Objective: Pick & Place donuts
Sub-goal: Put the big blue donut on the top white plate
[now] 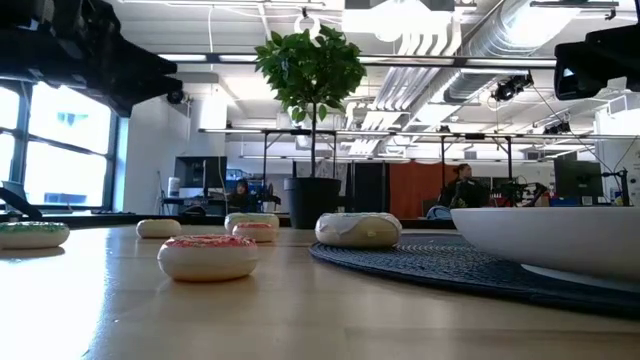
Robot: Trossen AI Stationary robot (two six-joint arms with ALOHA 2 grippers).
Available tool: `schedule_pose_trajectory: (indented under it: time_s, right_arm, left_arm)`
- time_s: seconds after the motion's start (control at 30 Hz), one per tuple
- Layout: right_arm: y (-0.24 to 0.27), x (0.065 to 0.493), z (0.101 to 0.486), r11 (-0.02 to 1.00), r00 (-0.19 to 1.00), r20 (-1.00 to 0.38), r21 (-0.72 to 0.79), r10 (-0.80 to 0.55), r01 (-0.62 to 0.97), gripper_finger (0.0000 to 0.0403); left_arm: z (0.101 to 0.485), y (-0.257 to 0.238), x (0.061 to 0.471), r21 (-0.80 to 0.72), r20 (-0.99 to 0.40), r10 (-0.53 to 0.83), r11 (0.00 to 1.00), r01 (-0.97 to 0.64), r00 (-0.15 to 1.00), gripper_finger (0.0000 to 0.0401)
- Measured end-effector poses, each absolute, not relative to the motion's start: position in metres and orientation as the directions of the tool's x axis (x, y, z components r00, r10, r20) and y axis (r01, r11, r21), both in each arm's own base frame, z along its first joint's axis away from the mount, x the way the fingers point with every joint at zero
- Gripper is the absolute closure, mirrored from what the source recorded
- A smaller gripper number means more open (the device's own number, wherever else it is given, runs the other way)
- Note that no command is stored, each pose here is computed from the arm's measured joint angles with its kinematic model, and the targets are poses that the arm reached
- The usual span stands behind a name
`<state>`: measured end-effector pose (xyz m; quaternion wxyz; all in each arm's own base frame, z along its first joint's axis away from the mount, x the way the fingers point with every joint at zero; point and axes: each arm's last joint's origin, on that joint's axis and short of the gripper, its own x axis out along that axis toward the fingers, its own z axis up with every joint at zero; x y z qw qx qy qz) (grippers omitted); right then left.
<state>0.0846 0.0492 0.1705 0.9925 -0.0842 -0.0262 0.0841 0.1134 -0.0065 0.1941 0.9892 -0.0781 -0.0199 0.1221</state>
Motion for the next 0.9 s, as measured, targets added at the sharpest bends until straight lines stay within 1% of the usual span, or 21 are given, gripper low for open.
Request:
schedule_pose_trajectory:
  time_s: [0.1,0.23,0.4,0.43,0.5,0.53,0.6,0.67,0.8,0.9]
  right_arm:
    - [0.049,0.084,0.176,0.974,0.982,0.087,-0.168,0.166,-0.149,0.0262]
    - [0.049,0.084,0.18,0.982,0.974,0.132,-0.067,0.183,-0.175,0.0262]
    - [0.049,0.083,0.186,0.978,0.964,0.187,-0.124,0.191,-0.169,0.0262]
    - [0.048,0.083,0.187,0.979,0.964,0.195,-0.128,0.18,-0.157,0.0262]
    - [0.046,0.083,0.189,0.983,0.97,0.212,-0.161,0.116,-0.082,0.0262]
    - [0.045,0.082,0.193,0.984,0.968,0.239,-0.178,0.072,-0.029,0.0262]
    - [0.041,0.08,0.201,0.984,0.953,0.303,-0.164,-0.012,0.065,0.0262]
    - [0.039,0.078,0.205,0.983,0.94,0.339,-0.162,-0.033,0.093,0.0262]
    - [0.036,0.076,0.214,0.983,0.9,0.436,-0.161,-0.009,0.087,0.0262]
    - [0.03,0.075,0.222,0.981,0.871,0.482,-0.103,-0.095,0.164,0.0262]
  left_arm:
    - [0.199,-0.007,0.115,-0.126,-0.005,0.244,0.962,-0.243,0.97,0.0213]
    - [0.208,-0.007,0.115,-0.125,0.002,0.245,0.962,-0.242,0.97,0.0213]
    - [0.22,-0.007,0.114,-0.138,0.033,0.244,0.962,-0.238,0.969,0.0213]
    - [0.221,-0.006,0.114,-0.14,0.038,0.245,0.961,-0.237,0.969,0.0213]
    - [0.223,-0.006,0.114,-0.129,0.044,0.245,0.963,-0.237,0.969,0.0213]
    - [0.223,-0.007,0.114,-0.12,0.043,0.245,0.964,-0.238,0.969,0.0213]
    - [0.223,-0.006,0.114,-0.116,0.042,0.247,0.964,-0.241,0.968,0.0213]
    - [0.223,-0.006,0.114,-0.117,0.043,0.258,0.961,-0.252,0.965,0.0213]
    - [0.224,-0.006,0.114,-0.118,0.046,0.269,0.958,-0.262,0.962,0.0213]
    - [0.225,-0.005,0.113,-0.108,0.06,0.287,0.954,-0.28,0.956,0.0213]
